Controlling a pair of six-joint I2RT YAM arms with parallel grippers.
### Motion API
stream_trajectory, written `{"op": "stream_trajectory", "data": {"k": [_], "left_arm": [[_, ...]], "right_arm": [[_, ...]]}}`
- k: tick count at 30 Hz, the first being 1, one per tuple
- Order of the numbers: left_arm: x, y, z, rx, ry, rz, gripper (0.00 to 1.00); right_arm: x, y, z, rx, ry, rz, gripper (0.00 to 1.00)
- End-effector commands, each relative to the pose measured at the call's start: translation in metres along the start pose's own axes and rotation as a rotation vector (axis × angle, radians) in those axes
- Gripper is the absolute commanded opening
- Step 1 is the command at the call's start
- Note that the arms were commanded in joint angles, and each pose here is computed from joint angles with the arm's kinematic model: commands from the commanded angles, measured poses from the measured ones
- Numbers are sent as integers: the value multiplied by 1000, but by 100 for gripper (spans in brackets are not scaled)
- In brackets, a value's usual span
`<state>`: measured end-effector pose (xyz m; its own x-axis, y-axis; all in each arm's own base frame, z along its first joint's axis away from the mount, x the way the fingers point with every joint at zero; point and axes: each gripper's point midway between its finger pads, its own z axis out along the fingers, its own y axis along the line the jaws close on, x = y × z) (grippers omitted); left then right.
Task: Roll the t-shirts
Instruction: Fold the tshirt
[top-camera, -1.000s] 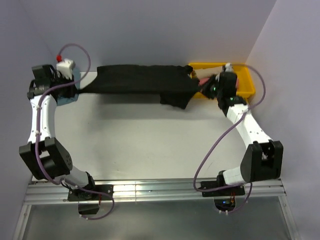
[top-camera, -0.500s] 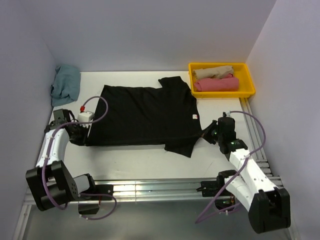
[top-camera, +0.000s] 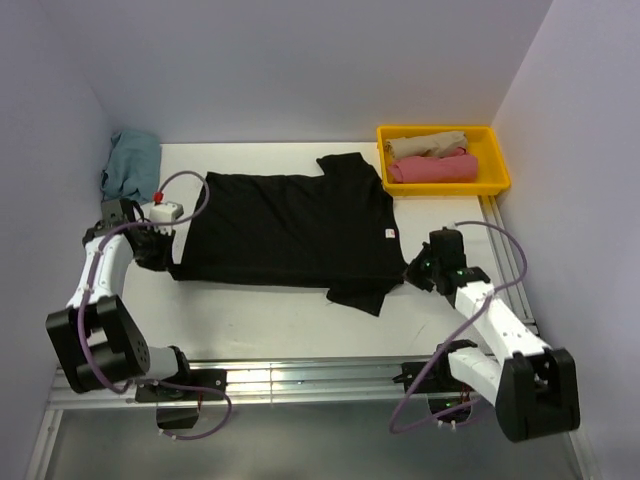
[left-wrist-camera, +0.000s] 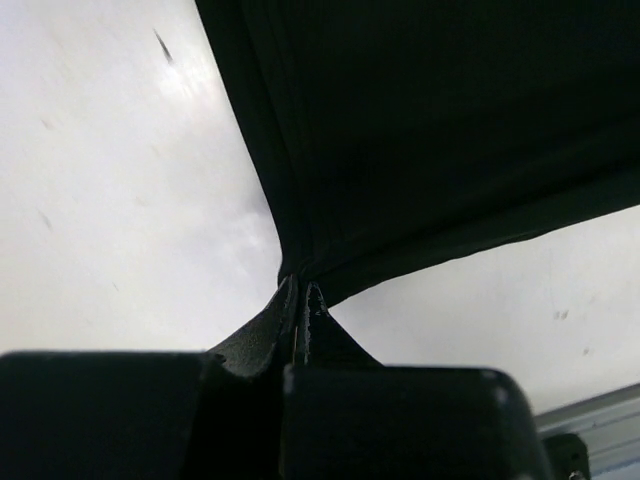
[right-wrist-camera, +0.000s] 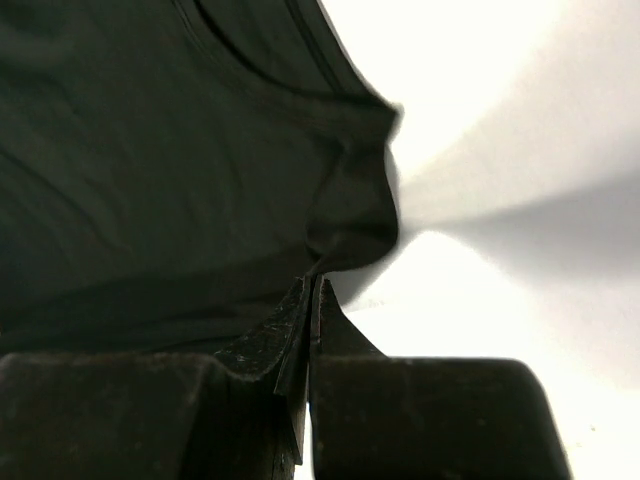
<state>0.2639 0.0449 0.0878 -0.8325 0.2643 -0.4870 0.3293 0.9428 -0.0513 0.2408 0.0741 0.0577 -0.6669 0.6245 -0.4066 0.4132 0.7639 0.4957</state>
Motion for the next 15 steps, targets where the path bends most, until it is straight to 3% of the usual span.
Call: {"op": "stream_trajectory", "data": {"k": [1, 15], "left_arm": [[-46, 23, 1, -26, -86, -17, 0], [-95, 36, 78, 23, 6, -56, 0]], "right_arm": [[-36, 19, 10, 11, -63, -54, 0], [-74, 42, 74, 86, -12, -77, 0]]}}
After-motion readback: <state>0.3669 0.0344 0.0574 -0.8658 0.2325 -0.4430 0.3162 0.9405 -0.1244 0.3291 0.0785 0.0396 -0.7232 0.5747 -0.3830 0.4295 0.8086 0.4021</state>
